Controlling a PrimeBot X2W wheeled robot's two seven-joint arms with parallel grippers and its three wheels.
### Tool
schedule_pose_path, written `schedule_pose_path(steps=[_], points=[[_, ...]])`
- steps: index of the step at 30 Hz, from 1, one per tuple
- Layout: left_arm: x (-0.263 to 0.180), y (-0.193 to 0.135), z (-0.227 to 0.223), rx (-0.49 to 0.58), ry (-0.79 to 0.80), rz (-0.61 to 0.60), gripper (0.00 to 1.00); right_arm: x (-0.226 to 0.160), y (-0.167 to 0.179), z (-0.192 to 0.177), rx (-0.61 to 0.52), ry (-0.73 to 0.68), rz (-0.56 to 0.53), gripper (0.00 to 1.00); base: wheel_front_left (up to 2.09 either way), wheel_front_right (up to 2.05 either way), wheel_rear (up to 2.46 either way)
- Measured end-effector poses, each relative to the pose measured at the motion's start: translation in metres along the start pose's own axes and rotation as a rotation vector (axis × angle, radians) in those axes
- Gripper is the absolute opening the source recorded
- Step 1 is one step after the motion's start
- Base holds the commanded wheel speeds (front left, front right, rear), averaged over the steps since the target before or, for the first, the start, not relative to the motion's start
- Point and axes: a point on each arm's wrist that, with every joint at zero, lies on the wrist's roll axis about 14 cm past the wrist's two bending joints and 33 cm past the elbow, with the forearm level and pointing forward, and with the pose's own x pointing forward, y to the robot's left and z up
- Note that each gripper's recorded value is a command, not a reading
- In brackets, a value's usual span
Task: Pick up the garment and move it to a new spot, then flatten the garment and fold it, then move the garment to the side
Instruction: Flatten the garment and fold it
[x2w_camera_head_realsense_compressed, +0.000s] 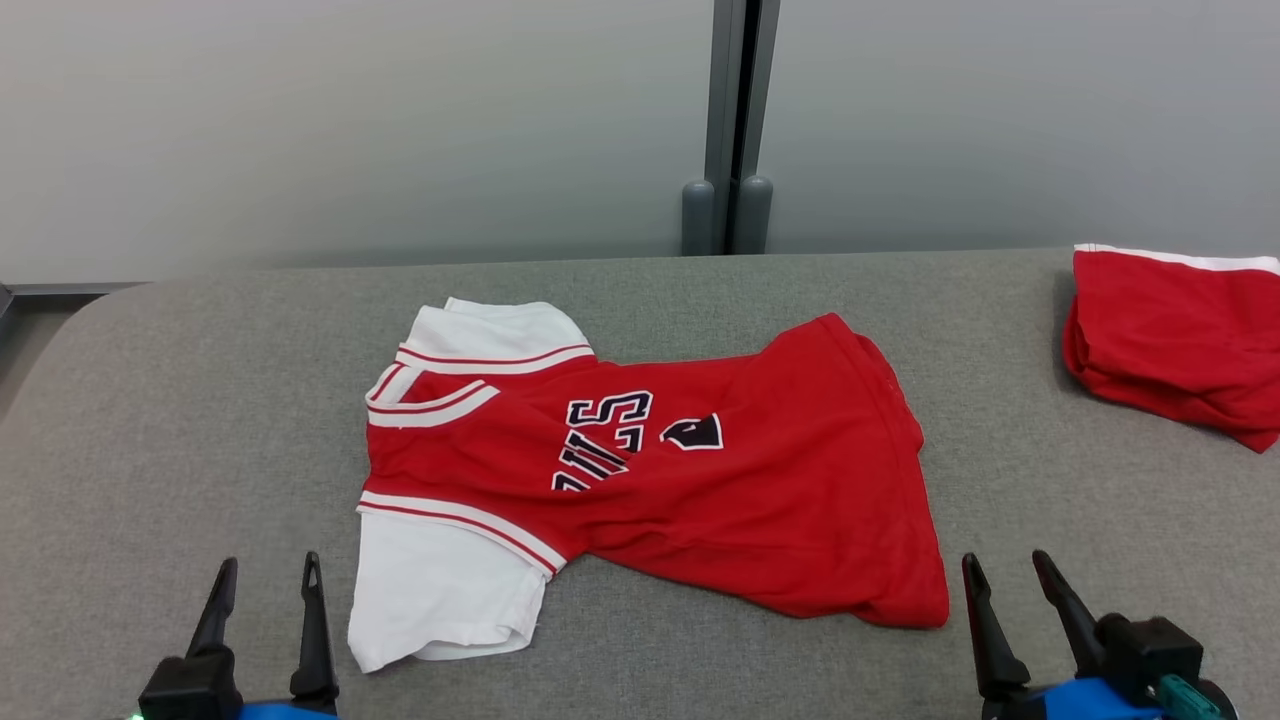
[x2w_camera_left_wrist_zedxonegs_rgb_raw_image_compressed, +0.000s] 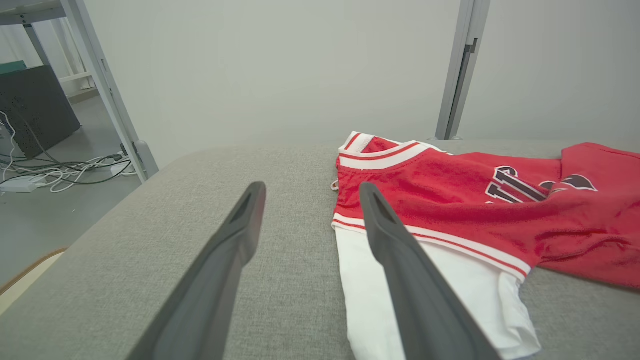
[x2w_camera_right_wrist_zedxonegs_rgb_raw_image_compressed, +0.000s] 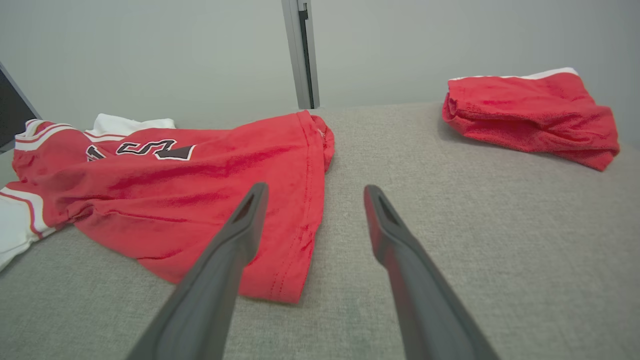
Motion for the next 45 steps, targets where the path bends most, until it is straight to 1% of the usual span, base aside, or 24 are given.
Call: schedule_pose_path(steps=[5, 9, 19, 22, 29, 31, 32, 33, 34, 35, 36, 41, 45], points=[[0.024, -0.007, 0.000, 0.007, 0.009, -0.043, 1.00, 0.022, 0.006, 0.002, -0.036, 0.007, 0.025, 1.00, 0.00, 0.00, 0.00], [0.035, -0.015, -0.016, 0.009, 0.069, -0.081, 1.00, 0.036, 0.009, -0.012, -0.054, 0.063, 0.040, 1.00, 0.00, 0.00, 0.00], [0.025, -0.036, -0.088, -0.018, 0.318, -0.149, 1.00, 0.046, 0.015, -0.062, -0.036, 0.247, 0.062, 1.00, 0.00, 0.00, 0.00], [0.025, -0.035, -0.095, -0.030, 0.344, -0.145, 1.00, 0.046, 0.017, -0.070, -0.028, 0.274, 0.068, 1.00, 0.00, 0.00, 0.00], [0.023, -0.029, -0.105, -0.041, 0.381, -0.126, 1.00, 0.048, 0.021, -0.071, -0.011, 0.277, 0.075, 1.00, 0.00, 0.00, 0.00], [0.024, -0.031, -0.105, -0.066, 0.383, -0.119, 1.00, 0.048, 0.022, -0.072, -0.007, 0.277, 0.077, 1.00, 0.00, 0.00, 0.00], [0.024, -0.035, -0.106, -0.078, 0.388, -0.129, 1.00, 0.048, 0.023, -0.072, -0.002, 0.277, 0.078, 0.45, 0.00, 0.00, 0.00], [0.023, -0.039, -0.108, -0.088, 0.394, -0.135, 0.55, 0.048, 0.023, -0.071, 0.003, 0.275, 0.079, 0.25, 0.00, 0.00, 0.00], [0.022, -0.041, -0.109, -0.094, 0.397, -0.141, 0.55, 0.049, 0.024, -0.070, 0.005, 0.271, 0.082, 0.25, 0.00, 0.00, 0.00], [0.022, -0.044, -0.109, -0.098, 0.399, -0.150, 0.15, 0.049, 0.025, -0.068, 0.008, 0.266, 0.083, 0.00, 0.00, 0.00, 0.00], [0.022, -0.046, -0.109, -0.102, 0.400, -0.156, 0.00, 0.050, 0.026, -0.066, 0.009, 0.258, 0.084, 0.00, 0.00, 0.00, 0.00], [0.026, -0.053, -0.101, -0.136, 0.375, -0.179, 0.00, 0.055, 0.028, -0.051, 0.015, 0.204, 0.090, 0.00, 0.00, 0.00, 0.00], [0.044, -0.056, -0.070, -0.181, 0.270, -0.185, 0.00, 0.063, 0.032, -0.027, 0.024, 0.123, 0.100, 0.00, 0.00, 0.00, 0.00]])
